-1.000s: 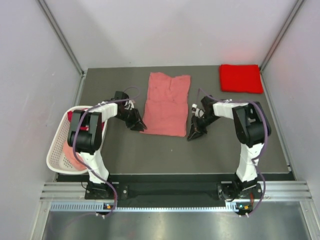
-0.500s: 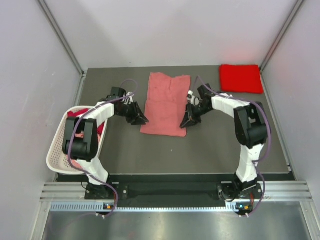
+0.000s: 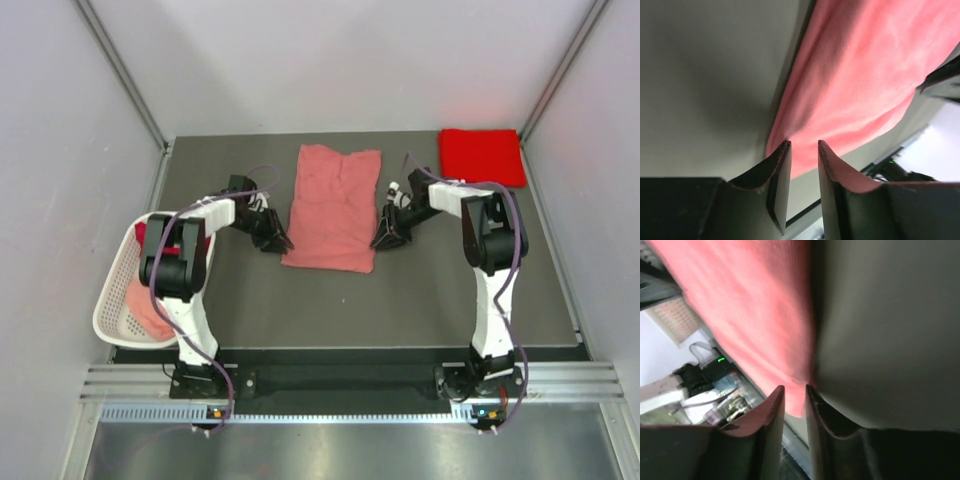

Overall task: Fold and stack the t-shirts
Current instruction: Fold the tshirt

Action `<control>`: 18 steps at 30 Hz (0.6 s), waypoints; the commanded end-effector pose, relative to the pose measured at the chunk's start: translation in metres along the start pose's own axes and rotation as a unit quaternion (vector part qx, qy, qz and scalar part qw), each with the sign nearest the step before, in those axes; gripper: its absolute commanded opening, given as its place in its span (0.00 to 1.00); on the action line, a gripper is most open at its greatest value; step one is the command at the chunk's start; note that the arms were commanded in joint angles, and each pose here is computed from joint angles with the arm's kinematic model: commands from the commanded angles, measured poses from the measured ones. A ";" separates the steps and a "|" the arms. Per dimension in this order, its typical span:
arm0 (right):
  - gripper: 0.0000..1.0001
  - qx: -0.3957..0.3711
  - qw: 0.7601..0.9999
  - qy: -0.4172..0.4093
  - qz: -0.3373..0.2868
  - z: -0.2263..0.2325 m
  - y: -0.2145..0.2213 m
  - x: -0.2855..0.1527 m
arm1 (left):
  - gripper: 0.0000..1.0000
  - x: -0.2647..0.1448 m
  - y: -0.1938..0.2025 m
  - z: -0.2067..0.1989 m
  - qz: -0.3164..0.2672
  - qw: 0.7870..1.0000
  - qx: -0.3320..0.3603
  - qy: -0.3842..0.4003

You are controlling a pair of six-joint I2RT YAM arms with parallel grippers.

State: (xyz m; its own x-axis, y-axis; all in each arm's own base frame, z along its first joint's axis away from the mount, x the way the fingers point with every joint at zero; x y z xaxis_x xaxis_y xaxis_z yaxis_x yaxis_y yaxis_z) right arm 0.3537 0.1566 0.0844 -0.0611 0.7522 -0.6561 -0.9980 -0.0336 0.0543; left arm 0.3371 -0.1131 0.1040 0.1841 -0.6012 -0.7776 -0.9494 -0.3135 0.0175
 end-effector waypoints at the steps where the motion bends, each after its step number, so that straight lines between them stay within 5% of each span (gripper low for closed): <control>1: 0.32 -0.058 0.990 0.120 -0.038 0.008 0.005 -0.038 | 0.36 -0.053 0.012 -0.014 -0.071 0.995 0.054 -0.048; 3: 0.52 -0.066 0.985 0.150 -0.059 0.018 0.021 -0.054 | 0.40 -0.065 0.027 -0.011 -0.077 0.993 0.049 -0.069; 6: 0.68 -0.068 0.987 0.129 -0.063 0.028 0.050 -0.050 | 0.48 -0.075 0.051 -0.007 -0.080 0.994 0.041 -0.055; 11: 0.72 -0.050 0.992 0.105 -0.055 0.036 0.080 -0.002 | 0.68 -0.044 0.069 0.016 -0.043 0.998 -0.035 -0.036; 18: 0.66 0.033 0.983 0.103 -0.148 0.026 0.096 0.025 | 0.71 -0.025 0.062 0.027 -0.100 0.990 -0.041 -0.085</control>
State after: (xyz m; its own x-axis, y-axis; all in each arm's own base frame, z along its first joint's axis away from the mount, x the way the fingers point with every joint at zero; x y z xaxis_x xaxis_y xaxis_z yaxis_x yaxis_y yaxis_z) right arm 0.2420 0.1888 0.1033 0.0418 0.6185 -0.7847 -0.9991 0.0347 -0.0259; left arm 0.2476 -0.0979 0.1086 0.1876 -0.4603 -0.8677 -0.8998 -0.4348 0.0361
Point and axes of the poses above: each gripper's point midway between its finger pads, its own x axis out along the fingers, its own z axis along the line the jaws close on, y = z × x, the point moved 9 cm from there along -x, back along the fingers, and after that the axes turned 2 degrees about -x, right-handed, at the moved point
